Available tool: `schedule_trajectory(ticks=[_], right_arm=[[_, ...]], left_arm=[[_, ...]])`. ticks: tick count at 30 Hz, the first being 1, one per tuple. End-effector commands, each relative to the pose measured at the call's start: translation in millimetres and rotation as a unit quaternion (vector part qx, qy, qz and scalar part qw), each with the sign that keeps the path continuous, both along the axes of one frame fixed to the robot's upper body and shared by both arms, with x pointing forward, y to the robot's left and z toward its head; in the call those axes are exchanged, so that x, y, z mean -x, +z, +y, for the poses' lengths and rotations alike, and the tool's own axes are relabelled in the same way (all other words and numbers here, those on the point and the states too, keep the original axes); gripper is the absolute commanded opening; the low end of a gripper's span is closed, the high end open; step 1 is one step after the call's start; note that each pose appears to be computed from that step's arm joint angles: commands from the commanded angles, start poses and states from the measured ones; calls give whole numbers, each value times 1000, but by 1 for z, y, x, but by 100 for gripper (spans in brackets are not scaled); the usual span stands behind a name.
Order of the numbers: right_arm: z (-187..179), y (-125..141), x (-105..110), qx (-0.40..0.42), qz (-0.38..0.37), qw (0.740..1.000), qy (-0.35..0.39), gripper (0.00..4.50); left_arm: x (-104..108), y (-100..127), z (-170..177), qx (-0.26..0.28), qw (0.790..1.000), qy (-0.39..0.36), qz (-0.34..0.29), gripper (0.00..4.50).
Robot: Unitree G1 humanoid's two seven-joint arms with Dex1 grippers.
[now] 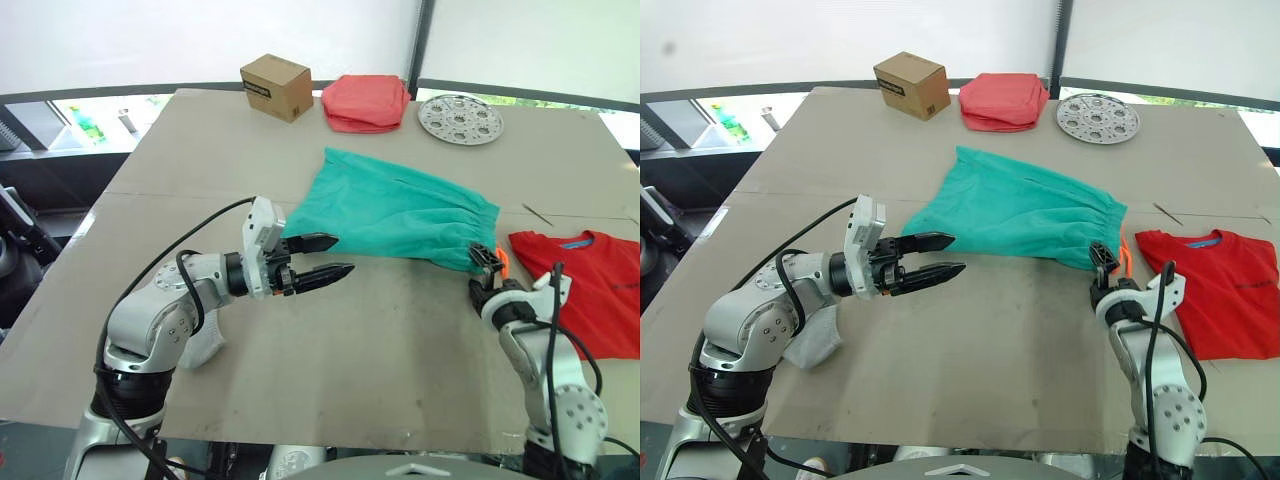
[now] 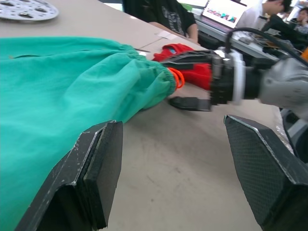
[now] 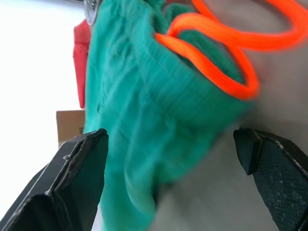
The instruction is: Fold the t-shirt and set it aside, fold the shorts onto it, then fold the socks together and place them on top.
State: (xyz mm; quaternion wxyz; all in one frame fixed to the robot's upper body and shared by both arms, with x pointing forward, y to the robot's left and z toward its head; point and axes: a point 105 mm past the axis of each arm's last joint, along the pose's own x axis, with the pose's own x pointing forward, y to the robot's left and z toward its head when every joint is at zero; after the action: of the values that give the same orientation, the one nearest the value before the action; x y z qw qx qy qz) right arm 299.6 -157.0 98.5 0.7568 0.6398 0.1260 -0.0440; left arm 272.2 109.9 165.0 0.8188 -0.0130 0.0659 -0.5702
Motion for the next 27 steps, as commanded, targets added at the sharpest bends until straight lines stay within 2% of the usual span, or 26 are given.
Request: schedule_trajectory(ticks=[1, 4, 6, 7, 10, 14, 16, 20, 21, 23, 25, 26, 27], right_arm=[[5, -23, -20, 13, 29, 999, 15, 445], [3, -28, -34, 33, 30, 999, 20, 445], [-2, -38, -37, 53, 55, 997, 11, 392], [-5, -42, -38, 64, 66, 996, 8, 358], [-11, -45, -42, 91, 69, 993, -1, 199], [-17, -44, -48, 137, 65, 988, -10, 11], [-22, -39, -50, 191, 55, 980, -14, 3], [-39, -21, -43, 319, 21, 947, -25, 3], [-45, -14, -39, 367, 7, 930, -25, 3], [-54, 5, -31, 478, -25, 878, -22, 3], [-62, 20, -23, 556, -46, 830, -22, 3], [-65, 24, -20, 577, -50, 815, -23, 3], [-72, 37, -15, 626, -63, 777, -27, 3]], left_arm=[[4, 11, -2, 7, 1000, -9, -23, 359], [4, 12, 0, 4, 1000, -5, -25, 359], [5, 11, 1, 3, 1000, -2, -26, 359], [5, 11, 1, 3, 1000, 1, -26, 359], [6, 11, 3, 4, 1000, 8, -26, 359], [7, 9, 2, 4, 1000, 12, -25, 359], [7, 9, 2, 3, 1000, 14, -25, 359], [6, 8, 4, 3, 999, 23, -27, 359], [5, 8, 5, 3, 999, 25, -28, 359], [4, 7, 6, 2, 999, 28, -28, 359], [3, 6, 6, 1, 999, 31, -28, 359], [3, 6, 6, 1, 999, 32, -28, 359], [2, 6, 6, 1, 999, 34, -29, 359]])
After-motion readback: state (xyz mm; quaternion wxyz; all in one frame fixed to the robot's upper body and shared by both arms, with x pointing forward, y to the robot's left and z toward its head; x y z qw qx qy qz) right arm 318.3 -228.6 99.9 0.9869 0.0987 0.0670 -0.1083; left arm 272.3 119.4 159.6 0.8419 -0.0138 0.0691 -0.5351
